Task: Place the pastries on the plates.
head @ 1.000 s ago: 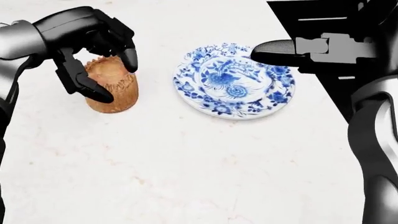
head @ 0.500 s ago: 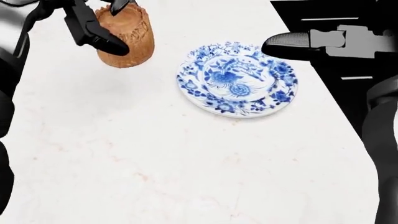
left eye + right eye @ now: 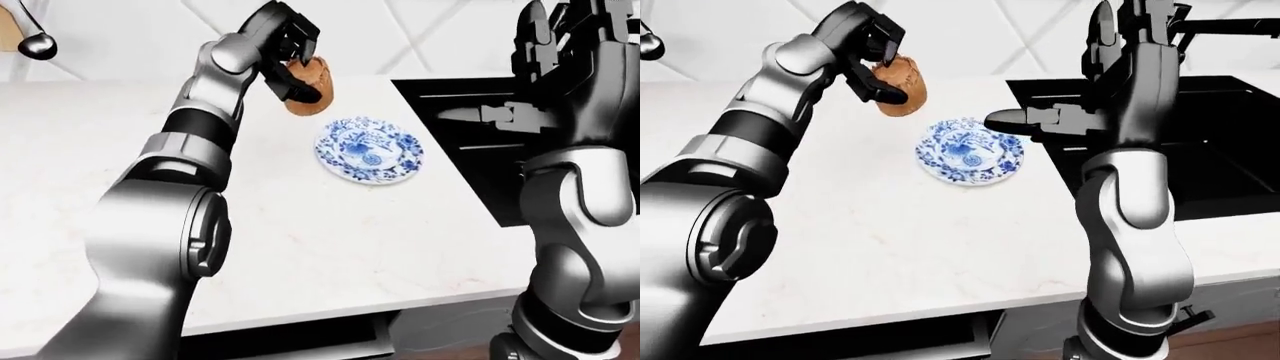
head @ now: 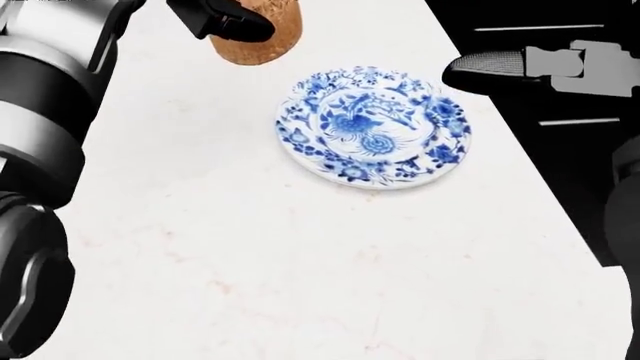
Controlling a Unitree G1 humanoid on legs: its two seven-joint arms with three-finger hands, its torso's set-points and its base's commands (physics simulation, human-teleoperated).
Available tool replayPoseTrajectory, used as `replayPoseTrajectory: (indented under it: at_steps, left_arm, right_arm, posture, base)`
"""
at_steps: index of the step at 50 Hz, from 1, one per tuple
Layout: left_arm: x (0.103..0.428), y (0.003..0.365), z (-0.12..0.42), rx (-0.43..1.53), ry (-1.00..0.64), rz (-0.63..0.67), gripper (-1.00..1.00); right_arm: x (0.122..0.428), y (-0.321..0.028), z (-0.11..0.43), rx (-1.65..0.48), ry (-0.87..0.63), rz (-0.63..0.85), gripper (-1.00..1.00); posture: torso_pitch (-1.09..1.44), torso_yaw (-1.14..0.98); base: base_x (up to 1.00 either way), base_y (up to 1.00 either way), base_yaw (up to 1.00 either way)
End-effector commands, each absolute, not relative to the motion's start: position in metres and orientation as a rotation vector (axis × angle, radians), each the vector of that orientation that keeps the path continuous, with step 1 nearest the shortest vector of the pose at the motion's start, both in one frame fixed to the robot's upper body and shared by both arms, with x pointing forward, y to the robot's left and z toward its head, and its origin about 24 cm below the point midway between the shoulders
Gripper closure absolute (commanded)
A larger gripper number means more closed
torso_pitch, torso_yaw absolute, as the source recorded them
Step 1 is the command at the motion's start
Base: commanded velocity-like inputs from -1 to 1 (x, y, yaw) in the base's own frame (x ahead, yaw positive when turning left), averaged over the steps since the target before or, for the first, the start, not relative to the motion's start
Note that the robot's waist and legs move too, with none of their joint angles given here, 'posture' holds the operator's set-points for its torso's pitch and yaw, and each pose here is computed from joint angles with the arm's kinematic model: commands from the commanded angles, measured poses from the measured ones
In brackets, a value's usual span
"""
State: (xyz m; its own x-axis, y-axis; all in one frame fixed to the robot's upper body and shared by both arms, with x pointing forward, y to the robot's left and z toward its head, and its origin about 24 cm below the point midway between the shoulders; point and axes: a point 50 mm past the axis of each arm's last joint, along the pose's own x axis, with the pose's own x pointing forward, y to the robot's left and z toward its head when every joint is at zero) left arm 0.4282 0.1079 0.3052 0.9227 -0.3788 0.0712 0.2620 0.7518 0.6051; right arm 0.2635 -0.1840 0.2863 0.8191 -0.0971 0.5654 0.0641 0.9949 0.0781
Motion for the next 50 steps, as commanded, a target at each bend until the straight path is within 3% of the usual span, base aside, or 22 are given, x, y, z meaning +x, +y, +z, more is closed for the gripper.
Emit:
replayPoseTrajectory:
  at_steps: [1, 50]
  left_arm:
    - [0.422, 0.104, 0.335, 0.634, -0.305, -0.332, 1.0]
    - [0.423, 0.074, 0.3, 0.728, -0.259, -0.484, 1.0]
  right_arm:
    - [0.256, -0.183, 0.299, 0.056, -0.681, -0.08, -1.0]
    - [0.248, -0.187, 0.301, 0.044, -0.688, -0.094, -1.0]
  posture:
    - [0.0, -0.08]
    - [0.0, -0.32]
  base:
    - [0.0, 0.0, 0.0]
    - [0.0, 0.0, 0.0]
